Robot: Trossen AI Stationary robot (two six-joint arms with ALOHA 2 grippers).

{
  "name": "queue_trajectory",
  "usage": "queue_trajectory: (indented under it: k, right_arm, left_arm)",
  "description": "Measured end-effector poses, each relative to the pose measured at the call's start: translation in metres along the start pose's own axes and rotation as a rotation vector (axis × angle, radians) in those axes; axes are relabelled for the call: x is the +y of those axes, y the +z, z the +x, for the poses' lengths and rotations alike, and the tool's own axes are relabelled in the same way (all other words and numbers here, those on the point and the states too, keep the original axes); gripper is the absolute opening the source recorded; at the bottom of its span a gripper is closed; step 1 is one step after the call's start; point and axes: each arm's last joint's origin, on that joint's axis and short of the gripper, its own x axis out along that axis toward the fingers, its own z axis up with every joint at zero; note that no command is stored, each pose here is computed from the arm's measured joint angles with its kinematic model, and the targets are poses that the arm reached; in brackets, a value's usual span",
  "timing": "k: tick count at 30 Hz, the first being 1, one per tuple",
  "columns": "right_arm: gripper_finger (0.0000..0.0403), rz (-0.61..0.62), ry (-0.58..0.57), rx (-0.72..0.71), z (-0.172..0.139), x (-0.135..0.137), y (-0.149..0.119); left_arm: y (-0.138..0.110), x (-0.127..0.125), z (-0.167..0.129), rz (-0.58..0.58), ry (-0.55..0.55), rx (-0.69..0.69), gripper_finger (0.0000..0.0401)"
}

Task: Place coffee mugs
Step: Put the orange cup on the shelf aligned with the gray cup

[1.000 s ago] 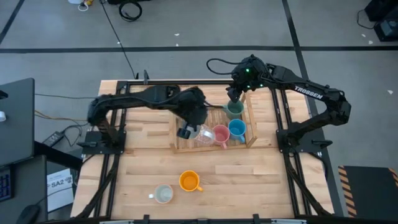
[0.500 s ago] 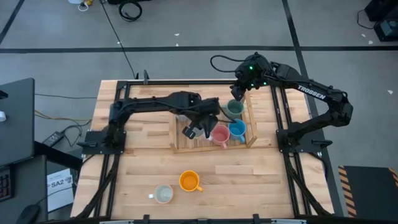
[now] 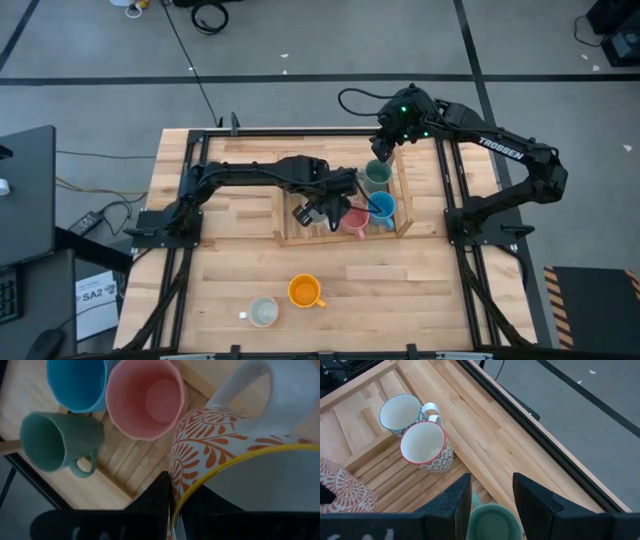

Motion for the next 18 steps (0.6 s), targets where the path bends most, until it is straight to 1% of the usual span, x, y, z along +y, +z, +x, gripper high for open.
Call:
queue_trajectory:
  k: [10,14,18]
  right_arm:
    - [0.0150,0.000,0.000,0.000,0.000,0.000,0.000]
    - [0.0150,0.000,0.001,-0.001,0.000,0.000,0.000]
    - [0.0150,-0.001,0.006,-0.001,0.000,0.000,0.000]
  left_arm:
    - [0.001,-0.003,0.010,0.009,-0.039,0.027,0.0036]
    - [0.004,-0.006,0.021,0.037,-0.066,0.044,0.0036]
    - [0.008,-0.007,0.039,0.073,-0.088,0.058,0.0036]
